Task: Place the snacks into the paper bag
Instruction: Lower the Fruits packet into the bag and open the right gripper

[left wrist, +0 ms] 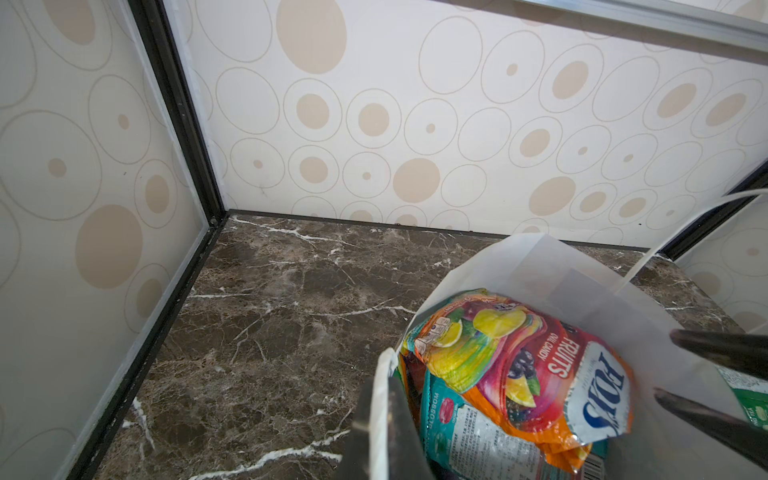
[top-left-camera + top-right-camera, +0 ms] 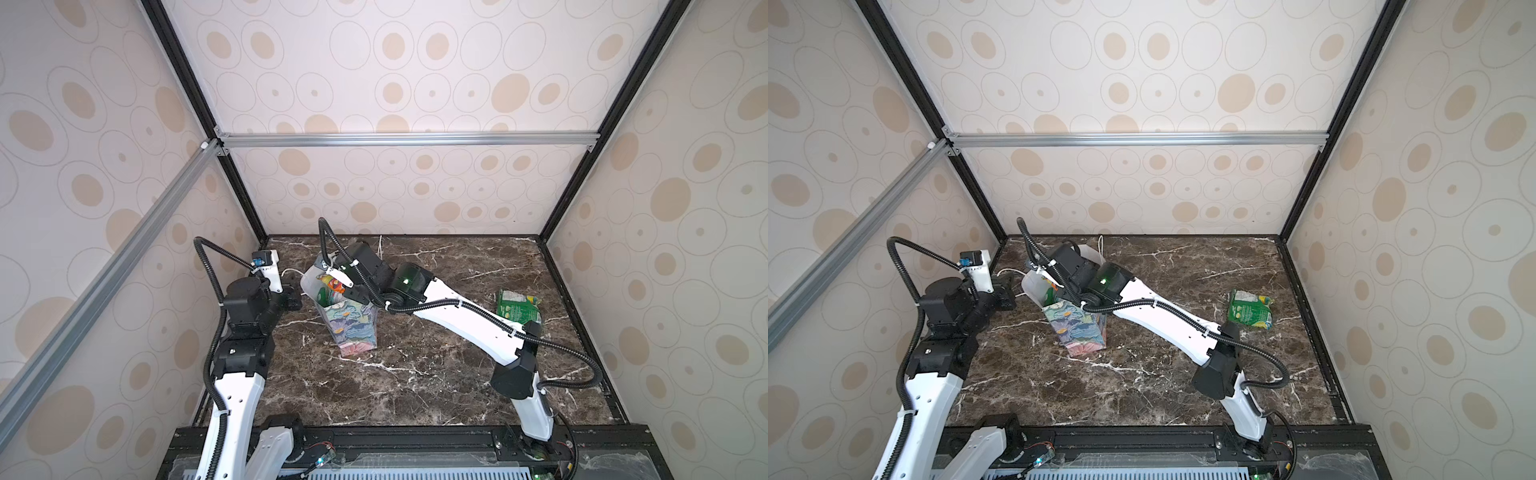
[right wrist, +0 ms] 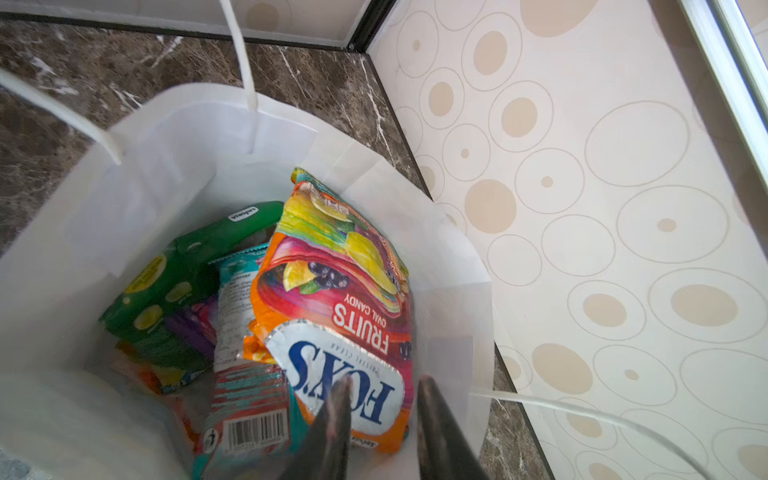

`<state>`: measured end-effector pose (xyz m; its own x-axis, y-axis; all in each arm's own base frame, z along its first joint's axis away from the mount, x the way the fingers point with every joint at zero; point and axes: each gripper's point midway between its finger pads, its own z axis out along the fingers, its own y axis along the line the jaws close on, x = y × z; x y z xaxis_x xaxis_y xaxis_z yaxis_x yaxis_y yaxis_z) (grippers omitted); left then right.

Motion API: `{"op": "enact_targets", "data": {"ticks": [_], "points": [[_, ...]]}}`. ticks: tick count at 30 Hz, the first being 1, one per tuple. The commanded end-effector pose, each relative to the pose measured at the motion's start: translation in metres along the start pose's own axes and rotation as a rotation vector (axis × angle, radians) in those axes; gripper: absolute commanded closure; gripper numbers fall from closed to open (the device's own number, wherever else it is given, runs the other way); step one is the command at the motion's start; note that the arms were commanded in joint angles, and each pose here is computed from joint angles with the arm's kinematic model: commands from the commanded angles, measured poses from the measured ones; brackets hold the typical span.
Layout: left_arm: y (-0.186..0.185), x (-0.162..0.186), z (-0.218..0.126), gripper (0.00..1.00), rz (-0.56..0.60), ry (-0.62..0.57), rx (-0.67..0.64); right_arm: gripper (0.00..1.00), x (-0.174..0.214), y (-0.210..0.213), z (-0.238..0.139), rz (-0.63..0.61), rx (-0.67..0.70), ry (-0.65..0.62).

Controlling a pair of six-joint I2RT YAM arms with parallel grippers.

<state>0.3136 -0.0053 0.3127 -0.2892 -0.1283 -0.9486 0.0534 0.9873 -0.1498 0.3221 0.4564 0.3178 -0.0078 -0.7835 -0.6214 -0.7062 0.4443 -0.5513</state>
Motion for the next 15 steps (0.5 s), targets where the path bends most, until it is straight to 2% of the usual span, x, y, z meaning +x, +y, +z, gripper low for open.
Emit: {"op": "enact_targets", "data": {"ticks": [1,5,15], "points": [[0.000,-0.012,-0.007,1.00,0.017,-0.042,-0.007,0.68,-0.019,-0.010,-0.036,0.055,-0.040,-0.092],[0.000,-0.012,-0.008,1.00,0.016,-0.042,-0.006,0.67,-0.020,-0.007,-0.037,0.081,-0.081,-0.107],[0.000,-0.014,-0.009,1.00,0.016,-0.047,-0.006,0.69,-0.022,-0.016,-0.047,0.118,-0.078,-0.122]]}}
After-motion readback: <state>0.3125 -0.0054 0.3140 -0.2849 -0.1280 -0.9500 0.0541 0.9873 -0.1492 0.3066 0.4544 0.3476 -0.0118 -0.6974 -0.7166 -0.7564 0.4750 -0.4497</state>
